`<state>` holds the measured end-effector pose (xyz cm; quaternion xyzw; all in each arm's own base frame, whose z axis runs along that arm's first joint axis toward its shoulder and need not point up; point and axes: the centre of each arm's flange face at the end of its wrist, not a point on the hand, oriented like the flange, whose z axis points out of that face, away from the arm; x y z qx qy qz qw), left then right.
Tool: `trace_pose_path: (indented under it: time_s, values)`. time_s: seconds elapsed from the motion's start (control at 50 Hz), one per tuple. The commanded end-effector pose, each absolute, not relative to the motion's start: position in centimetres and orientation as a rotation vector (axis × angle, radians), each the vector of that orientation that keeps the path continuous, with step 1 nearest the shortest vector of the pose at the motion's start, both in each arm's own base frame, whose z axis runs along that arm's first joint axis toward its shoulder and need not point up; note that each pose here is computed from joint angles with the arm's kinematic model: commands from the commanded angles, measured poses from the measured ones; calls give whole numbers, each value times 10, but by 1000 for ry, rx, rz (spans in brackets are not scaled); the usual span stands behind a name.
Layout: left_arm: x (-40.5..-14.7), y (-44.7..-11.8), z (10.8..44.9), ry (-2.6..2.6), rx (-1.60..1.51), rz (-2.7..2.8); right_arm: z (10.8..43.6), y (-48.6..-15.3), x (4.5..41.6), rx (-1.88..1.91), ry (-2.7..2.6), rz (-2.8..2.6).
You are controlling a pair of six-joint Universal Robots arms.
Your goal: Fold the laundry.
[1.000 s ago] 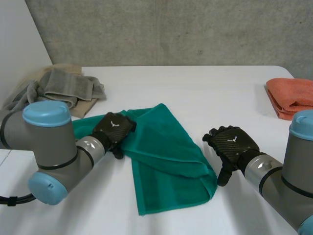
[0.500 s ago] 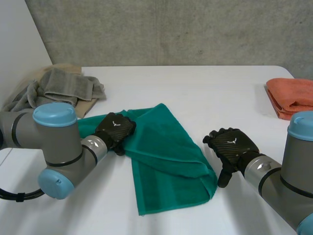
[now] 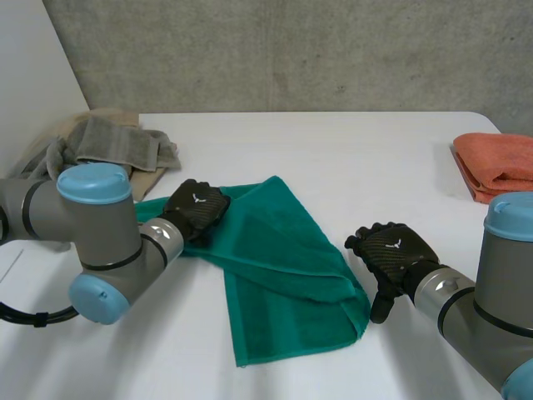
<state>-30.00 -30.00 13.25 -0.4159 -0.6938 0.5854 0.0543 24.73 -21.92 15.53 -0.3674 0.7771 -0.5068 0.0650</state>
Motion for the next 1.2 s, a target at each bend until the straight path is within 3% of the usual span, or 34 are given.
trace_pose_path:
  time_s: [0.02,0.28,1.04,1.2]
  values:
    - [-301,-300,128,-2121,-1264,1758,155,-219,247,-1108,2346,-1530]
    - [-298,-285,128,-2182,-1291,1635,155,-219,247,-1112,2346,-1531]
    - [-304,-309,131,-2156,-1271,1719,152,-220,247,-1116,2354,-1521]
    - [-306,-309,153,-2139,-1243,1802,155,-222,246,-1083,2362,-1524]
